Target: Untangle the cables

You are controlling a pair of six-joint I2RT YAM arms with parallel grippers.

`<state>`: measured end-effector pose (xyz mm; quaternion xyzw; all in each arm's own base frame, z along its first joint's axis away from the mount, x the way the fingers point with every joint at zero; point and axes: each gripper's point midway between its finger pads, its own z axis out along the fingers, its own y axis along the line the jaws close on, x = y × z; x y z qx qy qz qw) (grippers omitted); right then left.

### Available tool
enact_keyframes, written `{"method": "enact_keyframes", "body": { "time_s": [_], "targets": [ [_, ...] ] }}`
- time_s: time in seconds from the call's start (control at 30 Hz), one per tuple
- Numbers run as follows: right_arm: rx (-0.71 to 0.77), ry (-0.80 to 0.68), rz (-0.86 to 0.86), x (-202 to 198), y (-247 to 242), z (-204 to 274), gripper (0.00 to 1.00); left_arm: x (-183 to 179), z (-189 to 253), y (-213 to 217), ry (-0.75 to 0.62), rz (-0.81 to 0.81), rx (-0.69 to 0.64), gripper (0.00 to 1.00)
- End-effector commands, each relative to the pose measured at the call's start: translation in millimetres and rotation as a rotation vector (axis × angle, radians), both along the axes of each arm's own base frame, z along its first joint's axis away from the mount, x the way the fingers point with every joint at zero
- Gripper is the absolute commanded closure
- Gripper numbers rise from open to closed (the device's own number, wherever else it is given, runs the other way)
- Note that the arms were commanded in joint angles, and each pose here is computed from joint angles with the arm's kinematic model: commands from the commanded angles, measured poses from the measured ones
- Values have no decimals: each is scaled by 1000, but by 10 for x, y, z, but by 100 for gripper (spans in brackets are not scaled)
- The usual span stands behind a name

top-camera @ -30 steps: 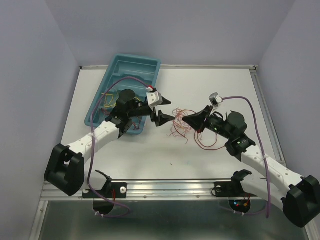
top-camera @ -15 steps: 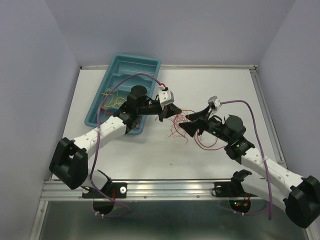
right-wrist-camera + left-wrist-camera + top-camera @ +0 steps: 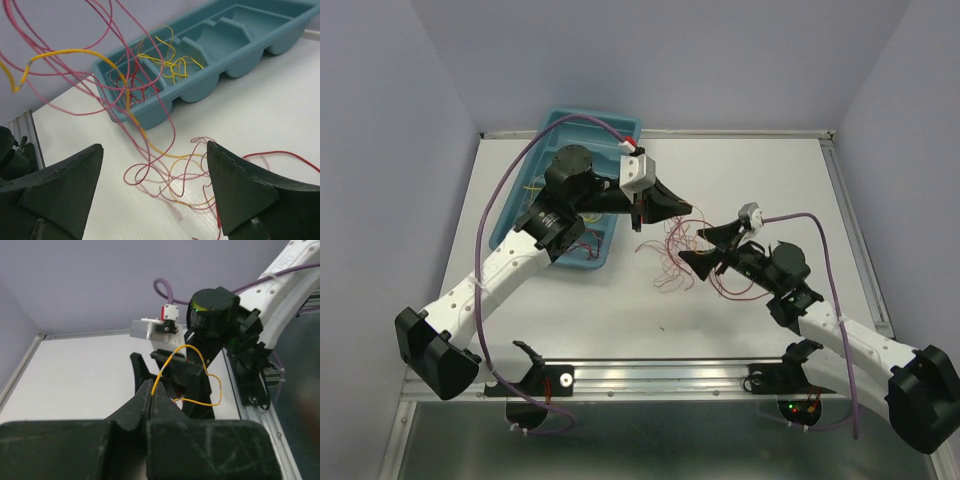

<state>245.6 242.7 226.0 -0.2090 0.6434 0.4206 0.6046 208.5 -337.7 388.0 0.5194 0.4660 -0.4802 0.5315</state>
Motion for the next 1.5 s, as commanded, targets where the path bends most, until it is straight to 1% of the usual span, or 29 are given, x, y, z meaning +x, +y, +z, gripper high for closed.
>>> {"method": "enact_keyframes", "body": {
  "time_s": [0.0, 0.03, 0.07, 0.1, 0.13, 0.17, 0.23, 0.27, 0.3, 0.47, 0.5, 0.53, 0.57, 0.63, 0.67, 0.73, 0.9, 0.97, 1.0, 1.03, 1.07, 1.13, 1.17, 1.2, 1.23, 1.27, 1.3, 1.33, 1.47],
  "targets": [
    [56, -157, 76, -146, 62, 304, 14, -291, 172, -99, 54, -127, -8, 100],
    [58, -162, 99, -194, 74, 304, 19, -304, 164, -151, 54, -122, -7, 100],
    [66, -169, 103, -214, 67, 335, 20, -299, 192, -169, 46, -113, -12, 100],
    [68, -166, 102, -221, 64, 333, 25, -294, 209, -187, 42, -107, -15, 100],
    [73, -167, 93, -211, 52, 347, 33, -286, 226, -201, 45, -102, -18, 100],
    [76, -161, 83, -198, 42, 344, 47, -281, 267, -224, 49, -106, -21, 100],
    [79, -153, 81, -189, 45, 339, 62, -263, 349, -232, 42, -100, -26, 100],
    [85, -143, 68, -165, 37, 341, 74, -210, 462, -224, 31, -63, -33, 100],
    [90, -128, 43, -123, 22, 321, 80, -108, 557, -209, 4, 1, -46, 100],
    [90, -36, -74, 105, -55, 157, 83, 83, 1140, -10, -147, 189, -103, 100],
    [81, -13, -79, 138, -38, 93, 81, 78, 1395, 64, -196, 222, -142, 100],
    [78, 1, -91, 178, -38, 64, 74, 146, 1494, 111, -224, 272, -149, 100],
    [77, 20, -101, 207, -36, 31, 74, 110, 1757, 201, -274, 299, -191, 100],
    [62, 63, -131, 290, -36, -54, 74, 132, 1980, 298, -312, 354, -228, 100],
    [51, 93, -176, 375, -65, -138, 87, 185, 2066, 344, -337, 396, -238, 100],
    [29, 162, -244, 481, -126, -291, 99, 147, 2311, 459, -379, 433, -282, 100],
    [-26, 285, -421, 721, -305, -580, 99, 159, 2719, 808, -466, 591, -373, 100],
    [-27, 319, -540, 839, -461, -624, 99, 115, 2824, 922, -484, 624, -402, 100],
    [-64, 362, -592, 848, -546, -763, 99, 102, 2853, 957, -499, 634, -405, 100],
    [-70, 382, -646, 871, -629, -803, 98, 90, 2871, 985, -506, 642, -408, 100],
    [-71, 389, -765, 937, -836, -832, 89, 43, 2911, 1042, -514, 648, -419, 100],
    [-74, 423, -883, 957, -1056, -912, 87, 16, 2936, 1107, -514, 665, -429, 100],
    [-61, 432, -924, 969, -1145, -923, 82, 6, 2941, 1128, -514, 670, -432, 100],
    [-60, 435, -945, 966, -1190, -928, 66, 11, 2930, 1134, -511, 675, -429, 100],
    [-63, 439, -959, 952, -1227, -952, 47, 21, 2907, 1140, -507, 680, -426, 100],
    [-54, 431, -982, 954, -1274, -926, 13, 40, 2900, 1161, -500, 696, -426, 100],
    [-47, 437, -997, 953, -1301, -937, 3, 51, 2894, 1178, -492, 707, -426, 100],
    [-51, 440, -1005, 948, -1317, -947, 0, 97, 2899, 1215, -481, 740, -430, 100],
    [-57, 459, -1074, 975, -1406, -976, 0, 163, 2975, 1355, -455, 822, -460, 100]
  ]
}}
